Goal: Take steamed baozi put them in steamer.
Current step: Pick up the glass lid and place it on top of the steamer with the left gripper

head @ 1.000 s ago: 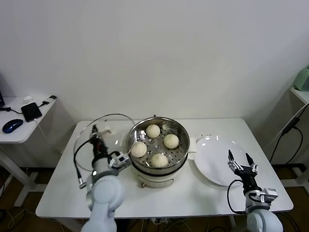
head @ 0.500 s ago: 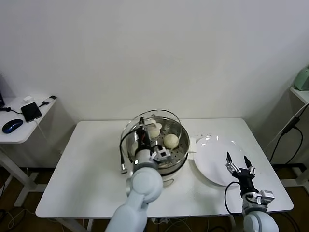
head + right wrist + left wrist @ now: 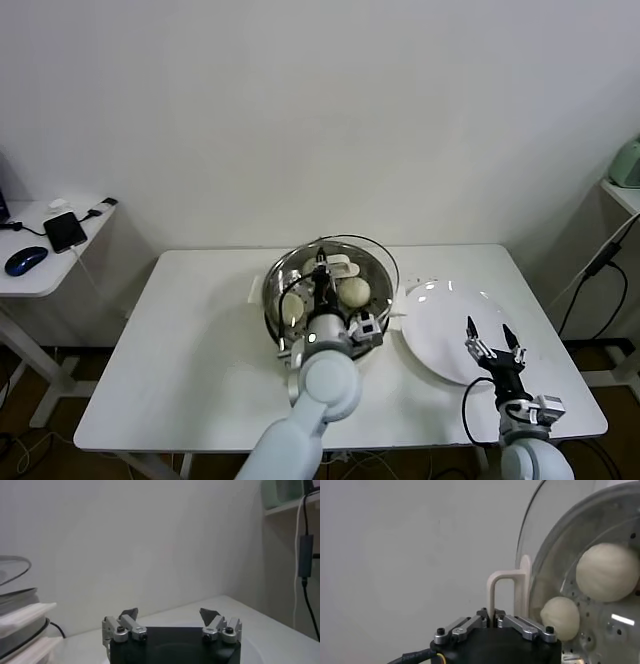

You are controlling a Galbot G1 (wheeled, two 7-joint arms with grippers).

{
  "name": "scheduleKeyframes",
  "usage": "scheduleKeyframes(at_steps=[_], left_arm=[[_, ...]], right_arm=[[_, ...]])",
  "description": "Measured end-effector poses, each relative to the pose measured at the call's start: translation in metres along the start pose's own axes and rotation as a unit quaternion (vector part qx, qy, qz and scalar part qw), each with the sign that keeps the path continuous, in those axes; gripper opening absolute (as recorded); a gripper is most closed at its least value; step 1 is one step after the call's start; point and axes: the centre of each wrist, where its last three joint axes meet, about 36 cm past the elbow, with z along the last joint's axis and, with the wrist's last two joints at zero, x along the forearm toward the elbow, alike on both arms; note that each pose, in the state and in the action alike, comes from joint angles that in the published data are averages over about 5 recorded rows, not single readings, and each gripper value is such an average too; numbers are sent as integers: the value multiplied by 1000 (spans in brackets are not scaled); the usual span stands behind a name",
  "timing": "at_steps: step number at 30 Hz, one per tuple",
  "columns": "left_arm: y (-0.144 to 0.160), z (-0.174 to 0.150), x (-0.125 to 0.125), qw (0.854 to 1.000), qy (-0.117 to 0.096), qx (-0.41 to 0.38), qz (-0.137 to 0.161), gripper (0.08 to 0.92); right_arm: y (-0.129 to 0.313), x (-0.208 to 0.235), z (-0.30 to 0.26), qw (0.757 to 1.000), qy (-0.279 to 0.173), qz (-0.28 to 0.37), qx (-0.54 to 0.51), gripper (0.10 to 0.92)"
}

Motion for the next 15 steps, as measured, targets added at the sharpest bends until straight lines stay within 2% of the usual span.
scheduleKeyframes(at_steps=[7, 15], left_arm=[[-8, 1, -2, 999, 2, -34, -15, 158], [-16, 0, -5, 998, 4, -61, -18, 158]], right_arm=[[1, 0, 3, 1000, 2, 1, -2, 823], [0, -1, 4, 1000, 2, 1, -2, 823]])
